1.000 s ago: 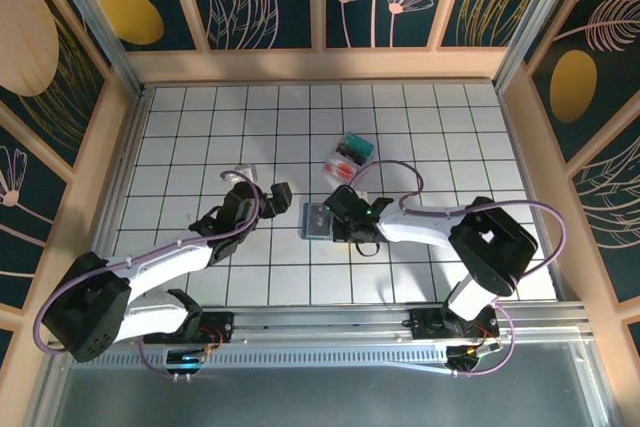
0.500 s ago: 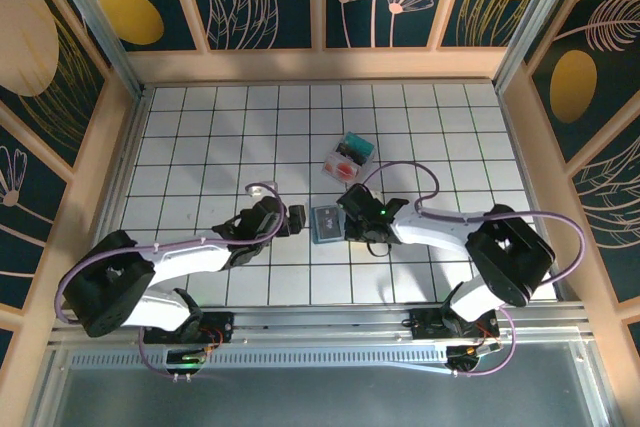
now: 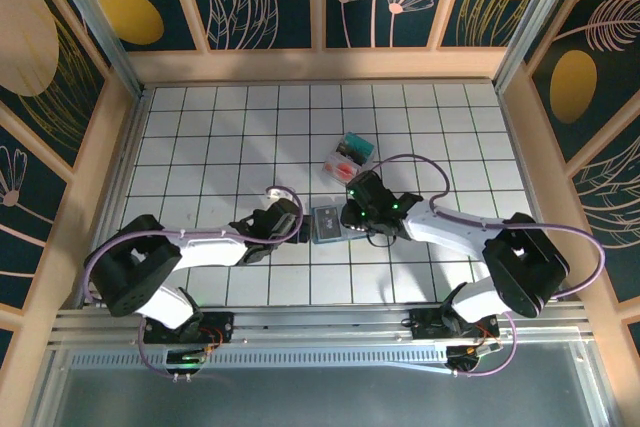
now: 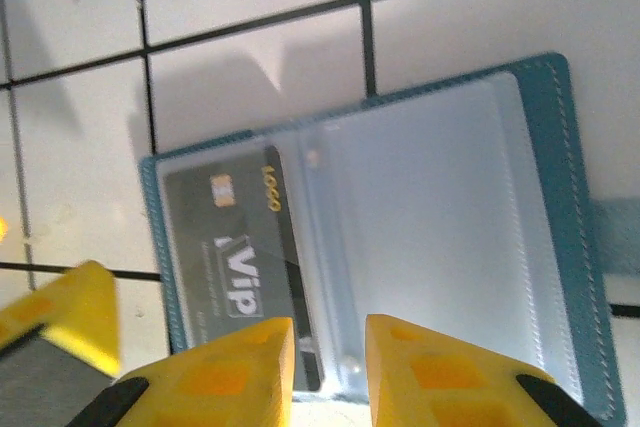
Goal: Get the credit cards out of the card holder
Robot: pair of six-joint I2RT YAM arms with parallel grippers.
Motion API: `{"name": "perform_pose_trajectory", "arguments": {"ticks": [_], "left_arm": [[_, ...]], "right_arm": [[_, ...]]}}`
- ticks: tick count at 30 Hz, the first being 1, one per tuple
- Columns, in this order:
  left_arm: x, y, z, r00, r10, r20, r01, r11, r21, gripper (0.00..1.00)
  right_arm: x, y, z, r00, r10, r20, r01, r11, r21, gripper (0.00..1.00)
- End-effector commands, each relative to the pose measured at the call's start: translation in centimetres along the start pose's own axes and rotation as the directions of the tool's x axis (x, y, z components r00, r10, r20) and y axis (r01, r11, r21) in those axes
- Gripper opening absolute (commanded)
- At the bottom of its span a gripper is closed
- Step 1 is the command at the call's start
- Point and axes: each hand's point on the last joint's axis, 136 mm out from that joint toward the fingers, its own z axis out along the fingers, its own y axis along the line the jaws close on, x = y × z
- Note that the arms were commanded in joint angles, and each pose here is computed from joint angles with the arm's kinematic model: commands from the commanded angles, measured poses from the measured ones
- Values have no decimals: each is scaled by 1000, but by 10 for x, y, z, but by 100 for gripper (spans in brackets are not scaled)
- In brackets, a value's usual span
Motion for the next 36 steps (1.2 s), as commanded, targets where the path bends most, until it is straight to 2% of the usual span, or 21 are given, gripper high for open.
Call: {"name": "perform_pose_trajectory", "arguments": {"ticks": [1, 23, 31, 36], "left_arm": [[-8, -12, 4, 999, 47, 15, -47, 999, 23, 99], [17, 6, 21, 991, 104, -88, -111, 991, -77, 99], [20, 7, 24, 990, 93, -102, -102, 991, -87, 99], [23, 14, 27, 987, 103, -124, -120, 983, -136, 99]], "right_arm": [[-1, 12, 4, 1000, 11, -18, -12, 996, -84, 26], [12, 12, 44, 994, -5, -108, -6, 995, -96, 24], [10, 17, 41, 994, -15, -107, 3, 994, -110, 22], [7, 21, 34, 995, -18, -95, 6, 992, -130, 22]]}}
